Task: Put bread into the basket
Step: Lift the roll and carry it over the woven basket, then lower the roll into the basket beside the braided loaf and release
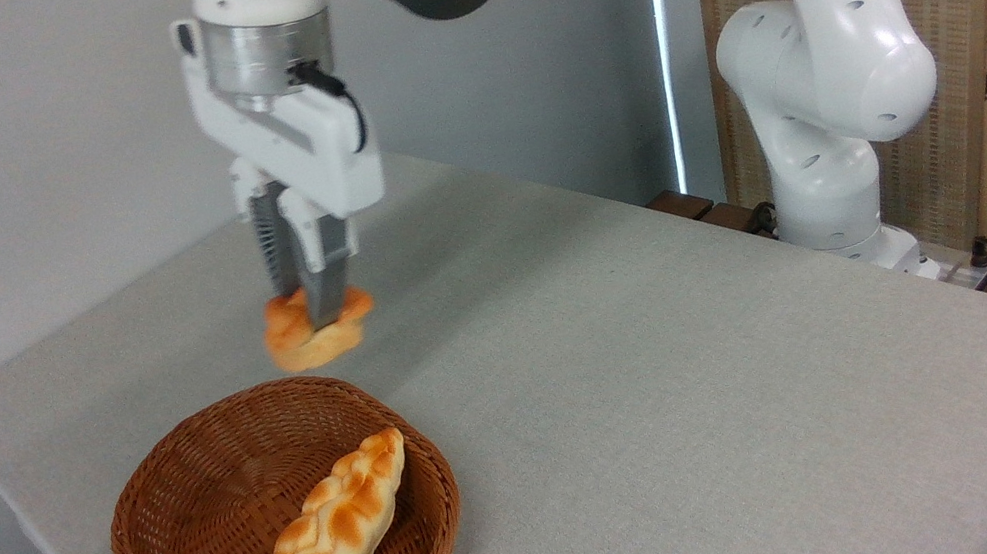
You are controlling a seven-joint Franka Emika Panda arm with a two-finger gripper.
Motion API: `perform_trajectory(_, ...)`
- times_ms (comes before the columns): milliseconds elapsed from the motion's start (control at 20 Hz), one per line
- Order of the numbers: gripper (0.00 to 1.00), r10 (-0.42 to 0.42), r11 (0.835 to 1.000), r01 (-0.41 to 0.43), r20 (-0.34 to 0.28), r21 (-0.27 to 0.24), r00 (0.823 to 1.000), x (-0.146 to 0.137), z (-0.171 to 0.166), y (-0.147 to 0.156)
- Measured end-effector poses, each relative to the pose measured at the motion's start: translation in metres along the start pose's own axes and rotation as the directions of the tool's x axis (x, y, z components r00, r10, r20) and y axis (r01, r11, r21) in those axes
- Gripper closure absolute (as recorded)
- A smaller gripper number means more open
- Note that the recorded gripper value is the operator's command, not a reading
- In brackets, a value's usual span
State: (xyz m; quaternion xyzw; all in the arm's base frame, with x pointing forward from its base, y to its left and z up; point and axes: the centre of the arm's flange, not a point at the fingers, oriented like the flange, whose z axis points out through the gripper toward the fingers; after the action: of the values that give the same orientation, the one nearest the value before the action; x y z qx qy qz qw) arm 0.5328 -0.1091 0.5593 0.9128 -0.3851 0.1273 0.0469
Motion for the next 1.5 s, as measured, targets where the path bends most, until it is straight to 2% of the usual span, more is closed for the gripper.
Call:
perform_trajectory(200,0.38,-0.011,0.998,0.015,-0.065,0.067,0.998,0.026,0.019,-0.02)
perform_trajectory(300,0.3,-0.009,0.997,0.015,-0.077,0.08,0.997,0.03,0.029,-0.023)
perform_trajectory(450,0.13,0.008,0.995,0.0,-0.076,0.104,0.997,0.037,0.045,-0.025)
perform_trajectory(600,0.0,0.034,0.994,-0.029,-0.051,0.105,0.998,0.044,0.063,-0.019)
perform_trajectory(1500,0.0,0.057,0.992,-0.053,-0.033,0.119,0.998,0.046,0.067,-0.016)
